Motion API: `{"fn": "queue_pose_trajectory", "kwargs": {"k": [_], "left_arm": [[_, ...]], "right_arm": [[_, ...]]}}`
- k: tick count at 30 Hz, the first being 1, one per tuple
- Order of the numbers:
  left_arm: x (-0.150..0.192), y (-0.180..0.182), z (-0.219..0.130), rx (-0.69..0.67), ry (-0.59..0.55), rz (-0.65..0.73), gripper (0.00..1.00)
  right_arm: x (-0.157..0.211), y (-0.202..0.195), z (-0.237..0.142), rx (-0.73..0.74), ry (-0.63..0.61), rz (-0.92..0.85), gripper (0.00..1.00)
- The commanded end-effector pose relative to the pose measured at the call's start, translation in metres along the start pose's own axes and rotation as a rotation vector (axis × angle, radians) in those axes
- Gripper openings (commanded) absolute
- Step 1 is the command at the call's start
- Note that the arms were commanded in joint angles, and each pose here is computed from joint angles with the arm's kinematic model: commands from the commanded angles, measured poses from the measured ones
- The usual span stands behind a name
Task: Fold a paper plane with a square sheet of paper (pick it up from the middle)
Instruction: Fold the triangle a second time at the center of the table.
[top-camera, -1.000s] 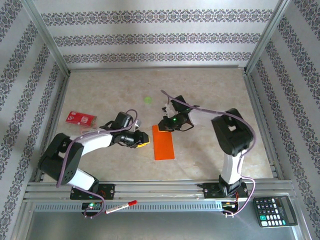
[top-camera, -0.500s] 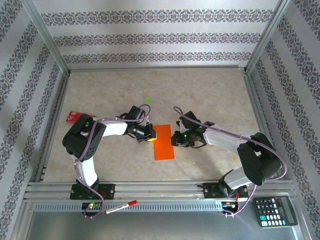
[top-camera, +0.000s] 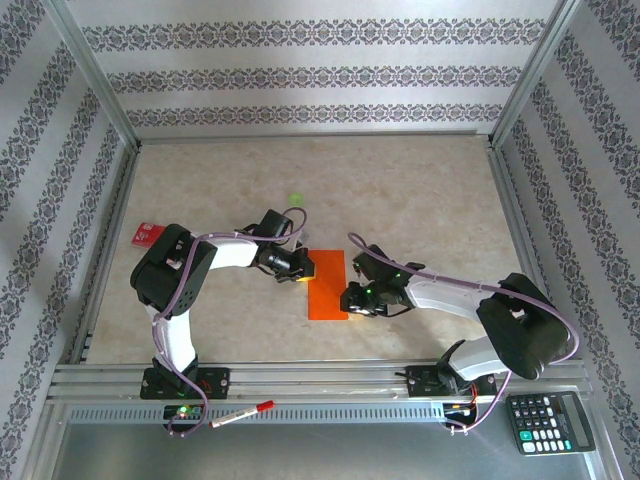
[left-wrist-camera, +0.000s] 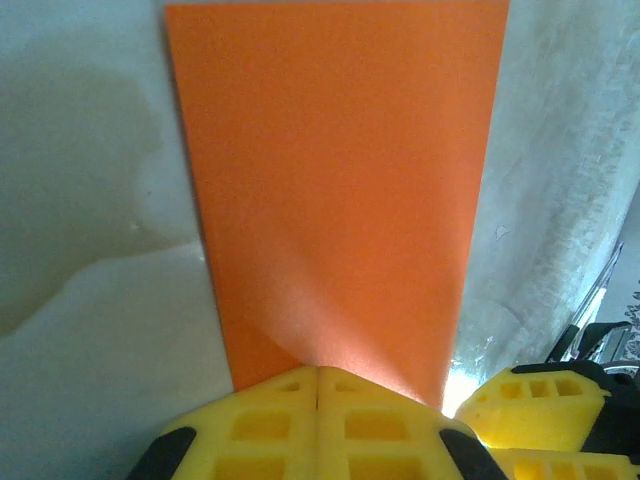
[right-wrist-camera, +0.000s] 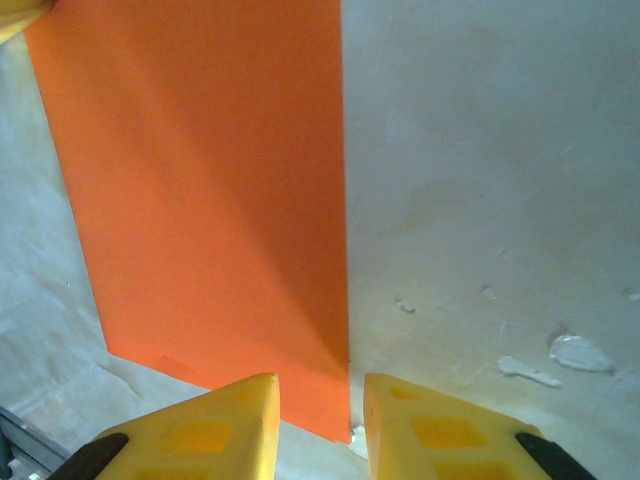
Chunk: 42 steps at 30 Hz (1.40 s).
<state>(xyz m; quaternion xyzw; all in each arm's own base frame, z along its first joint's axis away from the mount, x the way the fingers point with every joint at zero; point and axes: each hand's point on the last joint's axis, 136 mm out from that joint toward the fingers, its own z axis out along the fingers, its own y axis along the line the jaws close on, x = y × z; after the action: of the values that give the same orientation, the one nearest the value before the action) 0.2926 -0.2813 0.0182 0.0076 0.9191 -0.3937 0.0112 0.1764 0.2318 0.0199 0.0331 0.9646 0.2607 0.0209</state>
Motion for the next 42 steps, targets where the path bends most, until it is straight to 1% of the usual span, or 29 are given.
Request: {"fn": "queue_pose_trajectory", "kwargs": {"k": [1, 10, 19, 29, 32, 37, 42], "left_arm": [[0.016, 0.027, 0.008, -0.089, 0.064, -0.029, 0.00], [0.018, 0.030, 0.008, -0.102, 0.072, -0.027, 0.00], [0.020, 0.032, 0.008, -0.113, 0.077, -0.027, 0.00], [0.020, 0.034, 0.008, -0.118, 0.079, -0.028, 0.00], [0.021, 0.035, 0.008, -0.122, 0.080, -0.029, 0.00], [0.021, 0.035, 0.008, -0.124, 0.079, -0.030, 0.00], [0.021, 0.037, 0.009, -0.129, 0.079, -0.028, 0.00]], "right_arm": [[0.000, 0.001, 0.002, 0.002, -0.028, 0.029, 0.28], [0.005, 0.000, 0.008, 0.002, -0.020, 0.037, 0.28], [0.001, 0.016, 0.013, -0.070, -0.028, 0.029, 0.29], [-0.003, 0.029, 0.011, -0.126, -0.036, 0.020, 0.26], [-0.001, 0.024, 0.007, -0.102, -0.043, 0.021, 0.25], [0.003, 0.010, -0.002, -0.002, -0.066, 0.011, 0.25], [0.005, 0.008, -0.003, 0.019, -0.075, 0.008, 0.25]]}}
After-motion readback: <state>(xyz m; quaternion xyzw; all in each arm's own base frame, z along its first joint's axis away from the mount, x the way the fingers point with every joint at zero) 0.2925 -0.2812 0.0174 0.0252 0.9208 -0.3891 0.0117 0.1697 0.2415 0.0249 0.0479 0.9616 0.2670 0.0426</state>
